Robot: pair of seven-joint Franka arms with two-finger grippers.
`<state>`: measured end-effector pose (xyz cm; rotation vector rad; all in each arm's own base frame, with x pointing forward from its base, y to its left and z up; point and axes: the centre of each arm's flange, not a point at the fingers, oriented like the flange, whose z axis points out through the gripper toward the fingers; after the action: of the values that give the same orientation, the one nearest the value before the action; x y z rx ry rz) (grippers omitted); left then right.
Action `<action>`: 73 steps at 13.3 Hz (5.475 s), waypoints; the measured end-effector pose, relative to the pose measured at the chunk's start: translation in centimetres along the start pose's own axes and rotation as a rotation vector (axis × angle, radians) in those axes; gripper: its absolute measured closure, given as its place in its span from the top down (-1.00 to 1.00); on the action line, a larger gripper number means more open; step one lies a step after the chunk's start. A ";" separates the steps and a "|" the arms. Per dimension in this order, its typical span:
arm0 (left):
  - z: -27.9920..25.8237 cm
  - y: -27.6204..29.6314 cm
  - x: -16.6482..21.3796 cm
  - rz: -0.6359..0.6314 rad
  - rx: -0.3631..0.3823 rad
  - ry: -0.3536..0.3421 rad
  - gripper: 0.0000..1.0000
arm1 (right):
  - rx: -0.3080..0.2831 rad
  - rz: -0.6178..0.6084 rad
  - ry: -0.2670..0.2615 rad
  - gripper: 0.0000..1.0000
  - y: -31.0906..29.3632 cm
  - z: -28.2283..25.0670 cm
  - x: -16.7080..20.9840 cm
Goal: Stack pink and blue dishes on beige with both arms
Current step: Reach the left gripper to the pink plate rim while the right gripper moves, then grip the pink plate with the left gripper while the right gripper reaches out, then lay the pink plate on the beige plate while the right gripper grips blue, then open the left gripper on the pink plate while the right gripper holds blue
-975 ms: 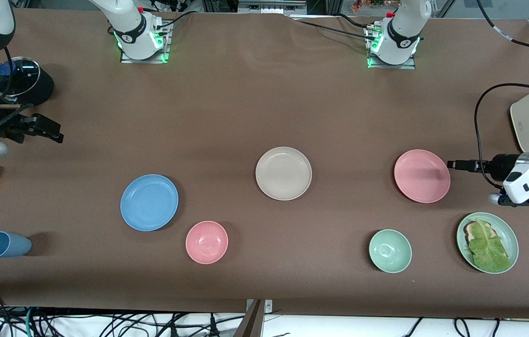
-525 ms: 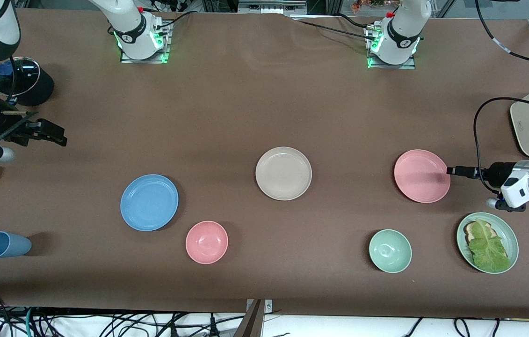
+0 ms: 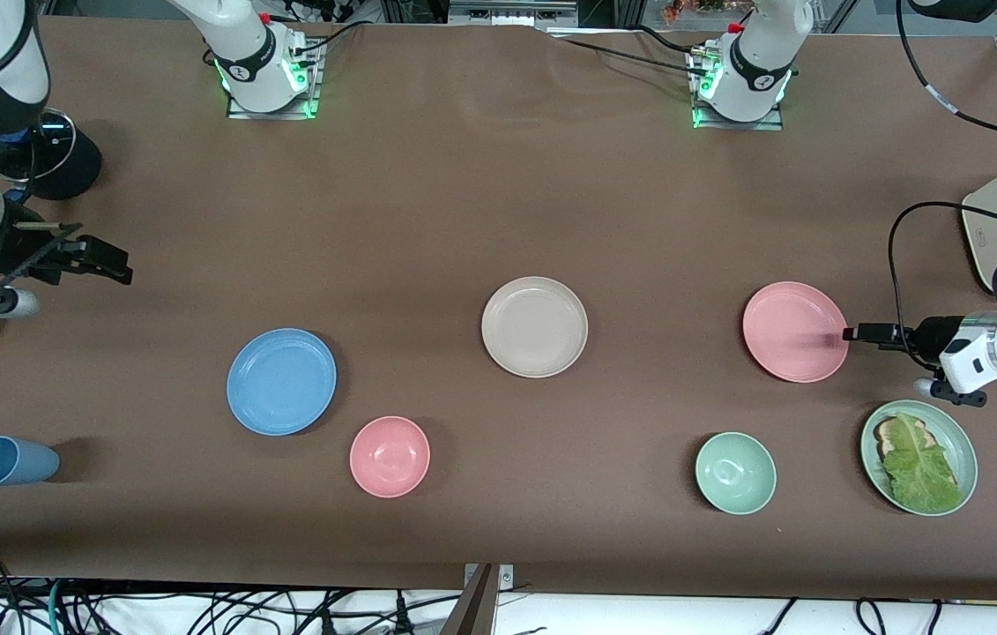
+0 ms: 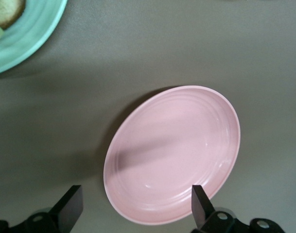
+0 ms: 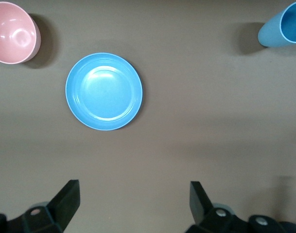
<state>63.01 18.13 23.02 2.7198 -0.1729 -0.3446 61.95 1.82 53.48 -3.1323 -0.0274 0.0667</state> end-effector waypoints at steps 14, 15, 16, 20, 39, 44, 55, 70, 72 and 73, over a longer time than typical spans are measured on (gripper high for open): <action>5.9 -3.4 -2.4 0.062 0.011 0.097 0.96 | -0.039 -0.082 0.042 0.99 -2.2 18.4 8.1; 6.2 -3.4 -2.6 0.059 0.009 0.097 0.96 | -0.042 -0.082 0.052 0.99 -2.1 19.9 8.3; 6.5 -3.4 -2.9 0.056 0.005 0.096 0.96 | -0.044 -0.081 0.063 0.99 -2.0 21.5 8.3; 6.7 -3.0 -3.4 0.045 -0.013 0.104 0.67 | -0.050 -0.080 0.071 0.99 -1.7 25.9 7.8; 7.0 4.2 -0.7 -0.009 -0.221 0.132 -0.88 | -0.052 -0.084 0.063 0.12 -1.9 33.7 6.1; 7.9 16.8 3.8 -0.154 -0.254 0.113 -0.88 | -0.049 -0.082 0.063 -0.31 -1.9 33.7 6.1; 15.0 36.3 6.6 -0.115 -0.182 0.140 -0.88 | -0.036 -0.078 0.078 -0.89 -2.1 32.7 6.3; 22.2 41.3 4.7 -0.100 -0.126 0.080 -0.88 | -0.010 -0.078 -0.022 -0.90 -3.1 23.5 9.3; 22.6 41.1 4.4 -0.104 -0.122 0.074 -0.88 | 0.005 -0.077 -0.039 -0.90 -3.5 22.2 8.9; 22.7 41.0 4.3 -0.105 -0.121 0.072 -0.88 | 0.008 -0.079 -0.042 -0.90 -3.7 21.5 8.8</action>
<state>58.26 -28.46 18.04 2.6227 0.0108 -0.2772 69.75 5.83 31.67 -3.1170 -0.1514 0.1313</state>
